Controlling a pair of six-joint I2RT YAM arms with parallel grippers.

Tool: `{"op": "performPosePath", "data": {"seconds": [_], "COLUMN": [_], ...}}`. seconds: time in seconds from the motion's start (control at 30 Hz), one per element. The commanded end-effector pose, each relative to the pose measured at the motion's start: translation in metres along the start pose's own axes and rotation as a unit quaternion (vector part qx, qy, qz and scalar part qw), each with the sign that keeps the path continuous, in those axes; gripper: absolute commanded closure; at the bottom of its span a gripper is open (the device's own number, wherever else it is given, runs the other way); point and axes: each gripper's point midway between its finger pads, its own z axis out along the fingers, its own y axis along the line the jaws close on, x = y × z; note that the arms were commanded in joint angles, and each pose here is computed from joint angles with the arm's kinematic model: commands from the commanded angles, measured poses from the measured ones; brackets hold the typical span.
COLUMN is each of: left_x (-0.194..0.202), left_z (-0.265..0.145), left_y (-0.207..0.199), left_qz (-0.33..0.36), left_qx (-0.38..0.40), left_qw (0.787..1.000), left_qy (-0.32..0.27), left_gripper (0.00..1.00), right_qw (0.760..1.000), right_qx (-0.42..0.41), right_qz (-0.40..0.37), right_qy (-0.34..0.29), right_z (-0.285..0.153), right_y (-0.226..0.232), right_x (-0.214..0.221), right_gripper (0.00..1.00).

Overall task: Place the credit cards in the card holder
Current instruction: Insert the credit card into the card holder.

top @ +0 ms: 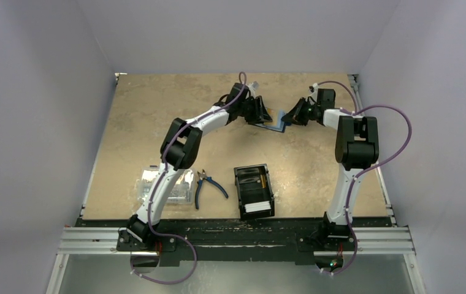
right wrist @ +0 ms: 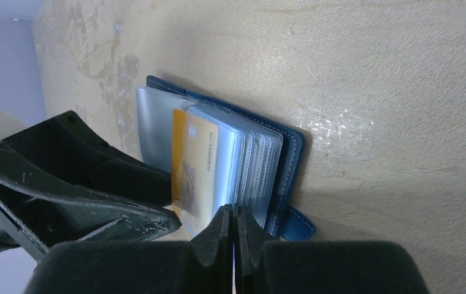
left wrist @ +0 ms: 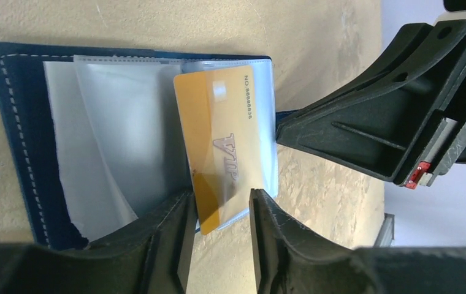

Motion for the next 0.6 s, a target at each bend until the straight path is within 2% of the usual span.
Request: {"op": "performPosePath", "data": {"seconds": [0.0, 0.17, 0.23, 0.4, 0.57], "left_x": [-0.023, -0.028, -0.03, -0.027, -0.015], "left_z": [-0.012, -0.009, -0.007, -0.001, 0.002], "left_y": [-0.012, -0.01, -0.012, -0.021, -0.03], "left_qz": [0.053, 0.075, 0.09, 0.148, 0.196], "left_qx": [-0.041, -0.059, -0.066, -0.078, -0.064], "left_qw": [0.997, 0.994, 0.992, 0.984, 0.977], "left_qy": [-0.038, -0.055, -0.062, -0.069, -0.058], "left_gripper": [0.57, 0.36, 0.32, 0.3, 0.36], "right_qw": [1.0, 1.0, 1.0, 1.0, 1.0], "right_qx": [-0.017, -0.016, -0.015, -0.014, -0.012], "right_qz": [-0.017, -0.017, -0.018, -0.019, -0.018], "right_qy": [0.006, 0.006, 0.006, 0.006, 0.006], "right_z": [0.005, 0.005, 0.005, 0.006, 0.007], "right_y": [0.01, 0.01, 0.01, 0.009, 0.008], "right_x": [0.002, 0.001, 0.001, 0.001, 0.001], "right_gripper": [0.94, 0.95, 0.96, 0.97, 0.99]}}
